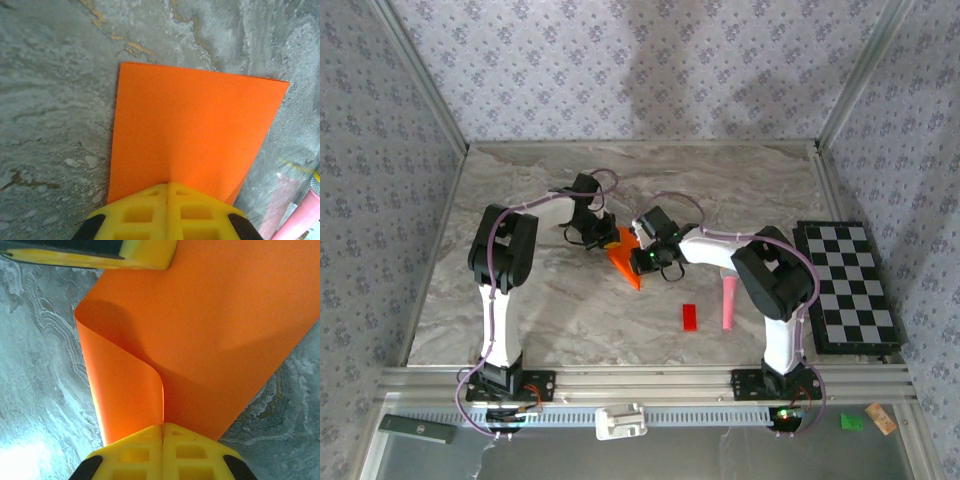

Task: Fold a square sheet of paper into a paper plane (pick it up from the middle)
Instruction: Third fold the triangle at the center of the table.

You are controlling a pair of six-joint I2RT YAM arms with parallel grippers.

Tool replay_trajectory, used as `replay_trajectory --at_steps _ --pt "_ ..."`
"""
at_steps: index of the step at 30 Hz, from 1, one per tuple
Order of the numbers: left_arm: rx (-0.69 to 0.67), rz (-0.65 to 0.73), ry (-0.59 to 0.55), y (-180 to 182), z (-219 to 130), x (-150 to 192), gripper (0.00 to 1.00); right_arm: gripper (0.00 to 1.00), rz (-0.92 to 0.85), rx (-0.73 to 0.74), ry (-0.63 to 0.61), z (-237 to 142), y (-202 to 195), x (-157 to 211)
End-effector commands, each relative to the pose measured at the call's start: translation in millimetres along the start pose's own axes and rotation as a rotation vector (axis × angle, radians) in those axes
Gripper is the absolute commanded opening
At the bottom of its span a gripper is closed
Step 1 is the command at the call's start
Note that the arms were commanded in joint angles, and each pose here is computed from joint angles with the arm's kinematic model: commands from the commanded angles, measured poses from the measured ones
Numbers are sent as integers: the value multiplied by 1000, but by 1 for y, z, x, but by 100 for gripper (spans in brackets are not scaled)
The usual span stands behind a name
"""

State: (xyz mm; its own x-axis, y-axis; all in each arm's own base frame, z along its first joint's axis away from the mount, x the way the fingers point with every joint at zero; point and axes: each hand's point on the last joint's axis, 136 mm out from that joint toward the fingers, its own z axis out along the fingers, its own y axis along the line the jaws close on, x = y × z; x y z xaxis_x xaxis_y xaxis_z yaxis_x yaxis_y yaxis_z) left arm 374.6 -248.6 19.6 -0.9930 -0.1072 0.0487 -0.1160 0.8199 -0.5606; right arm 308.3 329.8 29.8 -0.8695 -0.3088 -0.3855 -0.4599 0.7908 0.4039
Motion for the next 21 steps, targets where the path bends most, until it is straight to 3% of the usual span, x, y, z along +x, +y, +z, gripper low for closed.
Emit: replay_trajectory --at_steps 1,4,21 --pt "-106 -36 89 31 25 22 0 0 0 23 12 2 -2 -1" --pt "-105 -36 89 30 26 22 0 0 -10 19 -14 -1 3 -13" --pt "-108 -41 85 31 25 22 0 0 -9 32 5 1 0 -7"
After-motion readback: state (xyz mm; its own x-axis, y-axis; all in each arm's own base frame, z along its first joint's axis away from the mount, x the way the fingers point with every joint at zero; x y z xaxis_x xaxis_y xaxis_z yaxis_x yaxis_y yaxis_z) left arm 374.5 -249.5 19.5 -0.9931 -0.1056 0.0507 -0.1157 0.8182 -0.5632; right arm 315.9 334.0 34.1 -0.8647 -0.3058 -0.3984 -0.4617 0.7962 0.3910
